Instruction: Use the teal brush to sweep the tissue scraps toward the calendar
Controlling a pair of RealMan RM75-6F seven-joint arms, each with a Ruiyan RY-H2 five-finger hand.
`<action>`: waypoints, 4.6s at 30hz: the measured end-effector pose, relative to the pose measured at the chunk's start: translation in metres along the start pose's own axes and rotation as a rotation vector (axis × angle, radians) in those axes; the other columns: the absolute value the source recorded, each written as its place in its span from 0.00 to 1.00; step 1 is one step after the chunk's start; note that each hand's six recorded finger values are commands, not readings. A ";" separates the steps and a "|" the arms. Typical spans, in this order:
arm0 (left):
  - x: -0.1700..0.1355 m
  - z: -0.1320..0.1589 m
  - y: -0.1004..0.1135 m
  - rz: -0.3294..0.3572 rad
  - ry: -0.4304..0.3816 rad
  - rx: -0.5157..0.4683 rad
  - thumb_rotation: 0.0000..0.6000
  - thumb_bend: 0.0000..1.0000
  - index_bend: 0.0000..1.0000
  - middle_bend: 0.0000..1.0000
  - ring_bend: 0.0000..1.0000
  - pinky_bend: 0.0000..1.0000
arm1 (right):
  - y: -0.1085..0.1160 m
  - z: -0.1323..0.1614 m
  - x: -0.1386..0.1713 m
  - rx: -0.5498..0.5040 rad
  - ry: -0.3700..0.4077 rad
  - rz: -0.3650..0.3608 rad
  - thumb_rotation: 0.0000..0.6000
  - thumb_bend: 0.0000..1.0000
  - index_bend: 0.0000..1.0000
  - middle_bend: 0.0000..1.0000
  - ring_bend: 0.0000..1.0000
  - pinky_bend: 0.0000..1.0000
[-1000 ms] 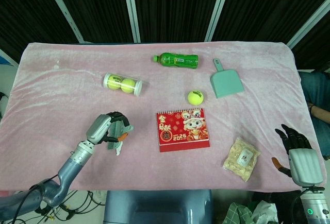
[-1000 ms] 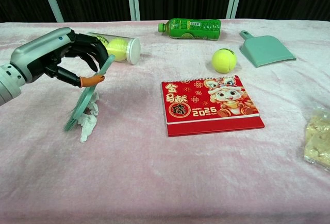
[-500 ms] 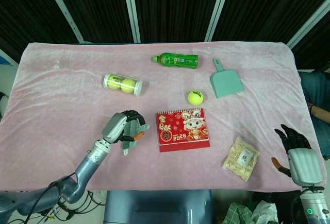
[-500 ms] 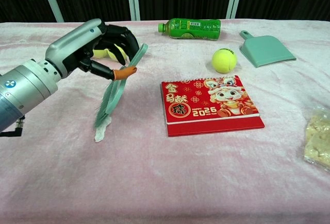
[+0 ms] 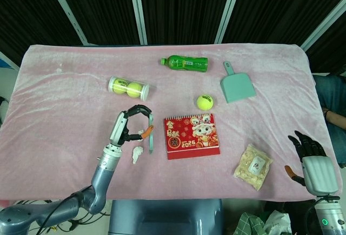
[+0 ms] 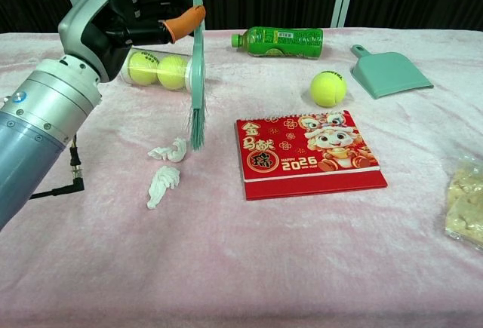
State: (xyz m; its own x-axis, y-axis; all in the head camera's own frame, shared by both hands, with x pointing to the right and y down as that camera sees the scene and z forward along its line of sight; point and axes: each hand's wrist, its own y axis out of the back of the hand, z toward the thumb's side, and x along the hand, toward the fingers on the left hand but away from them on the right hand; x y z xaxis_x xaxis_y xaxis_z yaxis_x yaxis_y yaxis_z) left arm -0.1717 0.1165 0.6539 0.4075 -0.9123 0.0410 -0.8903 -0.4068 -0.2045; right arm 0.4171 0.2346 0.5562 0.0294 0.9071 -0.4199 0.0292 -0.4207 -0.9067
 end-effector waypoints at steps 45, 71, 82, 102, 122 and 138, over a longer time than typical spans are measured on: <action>-0.019 -0.043 -0.042 -0.218 0.029 0.292 1.00 0.44 0.69 0.69 0.38 0.45 | 0.000 0.000 0.000 -0.018 -0.009 0.003 1.00 0.16 0.18 0.09 0.12 0.18; 0.034 -0.019 -0.003 -0.236 -0.021 0.511 1.00 0.45 0.70 0.71 0.38 0.49 | -0.002 -0.001 0.000 -0.018 -0.024 0.005 1.00 0.17 0.19 0.09 0.12 0.18; 0.028 -0.050 0.032 -0.449 0.031 1.059 1.00 0.46 0.71 0.71 0.38 0.48 | -0.002 -0.001 0.000 -0.014 -0.026 0.007 1.00 0.17 0.19 0.09 0.12 0.18; -0.006 -0.100 0.086 -0.618 0.253 1.197 1.00 0.46 0.71 0.70 0.38 0.49 | -0.002 -0.001 0.001 -0.015 -0.031 0.008 1.00 0.17 0.19 0.09 0.12 0.18; -0.006 -0.117 0.073 -0.648 0.254 1.222 1.00 0.29 0.42 0.46 0.22 0.42 | -0.003 -0.002 0.000 -0.025 -0.042 0.017 1.00 0.17 0.19 0.09 0.12 0.18; 0.000 -0.099 0.070 -0.613 0.322 1.160 1.00 0.16 0.18 0.20 0.03 0.28 | -0.003 -0.003 0.000 -0.025 -0.045 0.019 1.00 0.17 0.19 0.09 0.14 0.18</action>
State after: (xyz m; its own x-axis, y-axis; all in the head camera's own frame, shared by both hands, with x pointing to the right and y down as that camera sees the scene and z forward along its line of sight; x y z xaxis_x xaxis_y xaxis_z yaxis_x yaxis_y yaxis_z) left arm -0.2541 0.0832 0.7369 0.4663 -0.6350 0.6159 0.1651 -0.6215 -0.7658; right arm 0.4199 0.2361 0.5591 -0.0146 0.8983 -0.4392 0.0539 -0.4379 -0.8974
